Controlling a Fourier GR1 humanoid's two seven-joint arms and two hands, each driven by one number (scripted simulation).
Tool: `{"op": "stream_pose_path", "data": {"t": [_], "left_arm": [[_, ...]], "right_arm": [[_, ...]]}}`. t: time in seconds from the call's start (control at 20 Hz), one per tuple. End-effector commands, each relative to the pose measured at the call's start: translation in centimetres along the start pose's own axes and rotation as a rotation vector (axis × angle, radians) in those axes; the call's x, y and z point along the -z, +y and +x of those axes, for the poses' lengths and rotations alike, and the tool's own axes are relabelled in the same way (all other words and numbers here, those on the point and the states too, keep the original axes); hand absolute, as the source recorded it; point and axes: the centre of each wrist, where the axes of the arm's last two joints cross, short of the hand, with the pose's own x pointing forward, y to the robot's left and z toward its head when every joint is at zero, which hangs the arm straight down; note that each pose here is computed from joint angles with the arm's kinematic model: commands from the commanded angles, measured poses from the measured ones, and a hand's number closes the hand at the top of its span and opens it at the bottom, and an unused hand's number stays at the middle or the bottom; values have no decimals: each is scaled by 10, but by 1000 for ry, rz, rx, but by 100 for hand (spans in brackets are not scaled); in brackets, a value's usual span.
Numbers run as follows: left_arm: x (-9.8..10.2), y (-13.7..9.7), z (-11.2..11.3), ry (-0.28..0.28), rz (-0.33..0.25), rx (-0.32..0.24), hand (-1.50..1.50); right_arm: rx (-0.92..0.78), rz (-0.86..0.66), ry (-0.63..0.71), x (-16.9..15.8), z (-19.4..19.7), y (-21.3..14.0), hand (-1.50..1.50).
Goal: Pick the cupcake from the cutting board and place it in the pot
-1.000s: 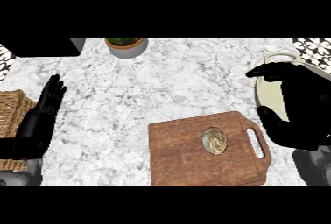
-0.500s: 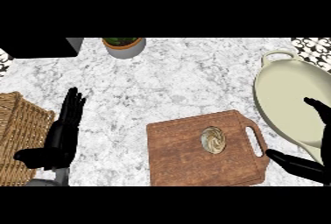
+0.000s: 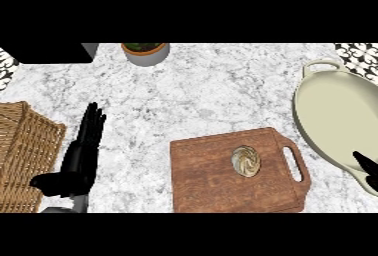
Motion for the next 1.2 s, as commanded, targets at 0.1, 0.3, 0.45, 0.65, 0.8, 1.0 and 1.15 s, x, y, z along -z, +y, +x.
{"op": "stream_pose_path", "data": {"t": [0.1, 0.3, 0.45, 0.65, 0.8, 1.0, 1.15], "left_arm": [[9, -1, 5, -23, 13, 19, 0], [-10, -8, -13, 16, -13, -5, 0], [10, -3, -3, -6, -16, 1, 0], [-5, -10, 0, 14, -16, -7, 0], [8, 16, 11, -11, -22, 10, 0], [-6, -6, -7, 4, -21, -16, 0], [14, 1, -5, 6, -12, -16, 0]], "right_arm": [[-238, 313, 170, -1, 23, 1, -150], [-290, 378, 272, 22, 38, 21, -150], [-297, 407, 316, 32, 38, 57, -150], [-263, 421, 332, 52, 43, 85, -150], [-326, 481, 386, 51, 30, 87, -150], [-348, 510, 456, 52, 3, 106, -150], [-317, 542, 451, 52, 9, 100, -150]]}}
